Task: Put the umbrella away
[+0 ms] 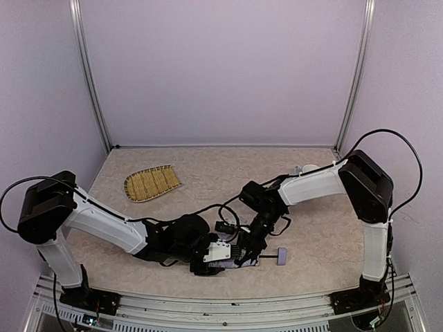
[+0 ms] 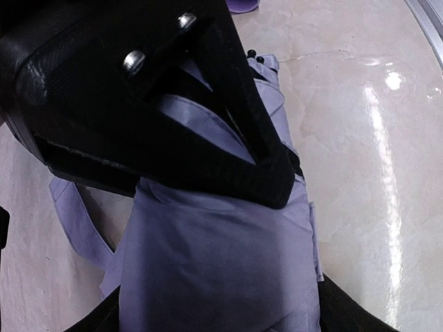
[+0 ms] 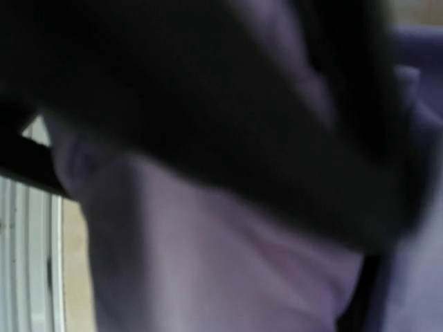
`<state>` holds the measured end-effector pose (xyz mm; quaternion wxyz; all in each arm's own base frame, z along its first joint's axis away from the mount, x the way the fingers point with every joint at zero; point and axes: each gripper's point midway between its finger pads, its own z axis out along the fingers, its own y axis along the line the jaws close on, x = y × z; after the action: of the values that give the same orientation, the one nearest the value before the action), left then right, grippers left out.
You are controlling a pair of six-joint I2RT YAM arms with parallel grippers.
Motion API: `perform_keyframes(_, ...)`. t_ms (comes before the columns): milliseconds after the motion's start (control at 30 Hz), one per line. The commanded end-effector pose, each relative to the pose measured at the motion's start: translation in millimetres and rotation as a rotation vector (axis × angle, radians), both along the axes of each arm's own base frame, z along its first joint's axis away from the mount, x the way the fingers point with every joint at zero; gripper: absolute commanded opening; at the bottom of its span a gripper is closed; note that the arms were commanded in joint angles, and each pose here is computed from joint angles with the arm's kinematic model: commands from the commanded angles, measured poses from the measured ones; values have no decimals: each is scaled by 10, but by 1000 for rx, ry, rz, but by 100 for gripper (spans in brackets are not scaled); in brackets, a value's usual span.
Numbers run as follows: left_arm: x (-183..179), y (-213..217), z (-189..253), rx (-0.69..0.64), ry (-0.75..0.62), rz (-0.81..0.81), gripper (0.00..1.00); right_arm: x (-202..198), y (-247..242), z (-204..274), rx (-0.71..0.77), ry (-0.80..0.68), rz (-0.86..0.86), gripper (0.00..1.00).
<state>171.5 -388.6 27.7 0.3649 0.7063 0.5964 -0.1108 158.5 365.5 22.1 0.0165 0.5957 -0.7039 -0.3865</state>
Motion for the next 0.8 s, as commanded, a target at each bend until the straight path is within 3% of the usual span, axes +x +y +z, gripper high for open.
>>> perform_keyframes(0, -229, 250, -496, 168, 125, -8, 63, -174, -596, -570, -298, 75, -34, 27)
perform_keyframes(100, -264, 273, -564, 190, 149, -1, 44, 43, -518, -457, -252, 11, -94, 37)
perform_keyframes(200, -326, 283, -634, 223, 194, -16, 38, 164, -443, -255, -191, -46, -127, 46)
perform_keyframes(467, -413, 253, -755, 264, 293, -17, 36, 426, -464, 364, -57, -248, -229, 71)
perform_keyframes(600, -368, 233, -707, 231, 378, 32, 36, 528, -542, 592, -16, -375, -287, 74)
perform_keyframes(767, -350, 235, -699, 190, 505, 98, 34, 577, -528, 1047, 204, -570, -355, 74)
